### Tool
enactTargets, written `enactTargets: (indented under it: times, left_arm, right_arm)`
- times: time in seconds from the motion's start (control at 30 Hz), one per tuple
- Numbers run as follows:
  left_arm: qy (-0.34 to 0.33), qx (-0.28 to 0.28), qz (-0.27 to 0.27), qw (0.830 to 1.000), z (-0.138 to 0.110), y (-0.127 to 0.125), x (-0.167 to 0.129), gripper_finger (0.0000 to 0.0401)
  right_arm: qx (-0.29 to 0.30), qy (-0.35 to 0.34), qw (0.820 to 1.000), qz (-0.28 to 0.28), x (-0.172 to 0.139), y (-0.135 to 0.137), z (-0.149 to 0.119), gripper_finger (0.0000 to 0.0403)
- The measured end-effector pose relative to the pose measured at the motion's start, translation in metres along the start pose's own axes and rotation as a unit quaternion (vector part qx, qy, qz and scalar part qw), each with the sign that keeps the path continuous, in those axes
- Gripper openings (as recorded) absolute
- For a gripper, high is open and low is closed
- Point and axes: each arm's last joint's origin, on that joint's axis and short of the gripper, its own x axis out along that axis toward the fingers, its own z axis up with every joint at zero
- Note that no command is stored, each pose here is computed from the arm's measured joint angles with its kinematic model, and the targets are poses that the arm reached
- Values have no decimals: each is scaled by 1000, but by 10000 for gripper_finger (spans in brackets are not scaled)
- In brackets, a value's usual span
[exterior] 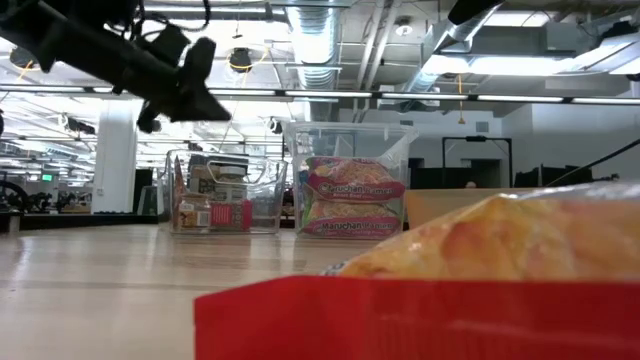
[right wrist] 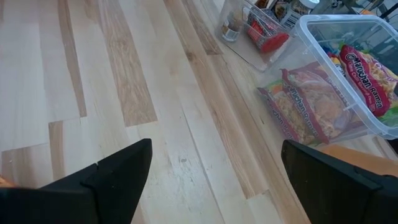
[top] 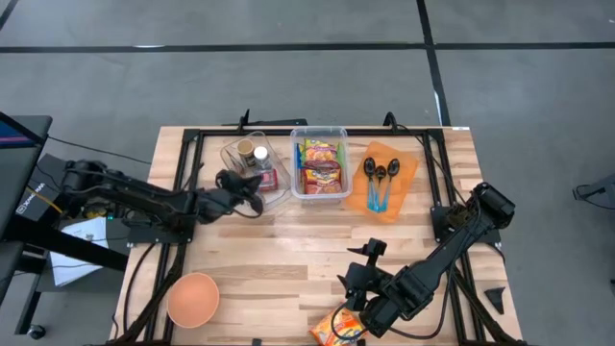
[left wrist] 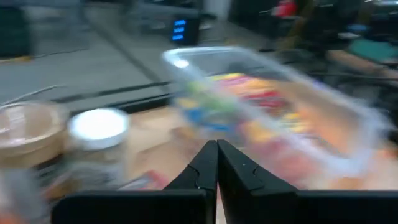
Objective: Pick & Place Food Item
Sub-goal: Adjust the bins
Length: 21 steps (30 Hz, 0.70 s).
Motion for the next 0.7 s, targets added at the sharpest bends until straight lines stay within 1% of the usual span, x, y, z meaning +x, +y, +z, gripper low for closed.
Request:
enactTargets:
  times: [0.03,0.1,0.23,0.33,0.47,0.5,0.63,0.7]
  left_arm:
    - [-3,2,-20,1000,1,-4,-1,0]
    - [-7,4,-41,999,2,-11,-1,0]
    - [3,25,-50,998,3,-30,9,0]
    - [13,49,-53,997,7,-49,25,0]
    - [10,71,-42,997,20,-73,46,0]
    - [17,75,-41,996,25,-78,52,0]
    - [67,82,-66,992,40,-94,74,0]
    - [92,100,-54,989,40,-98,82,0]
  right_arm:
    - [0,0,1000,0,0,0,0,354]
    - [1,1,1000,-2,1,-1,1,354]
    - [1,2,1000,-4,2,-2,1,354]
    - [1,3,1000,-5,4,-3,2,354]
    - [3,8,1000,-3,6,-3,3,354]
    - [3,10,1000,-1,6,-3,3,354]
    - [0,12,1000,1,5,-3,2,354]
    - [-3,13,1000,2,5,-3,2,354]
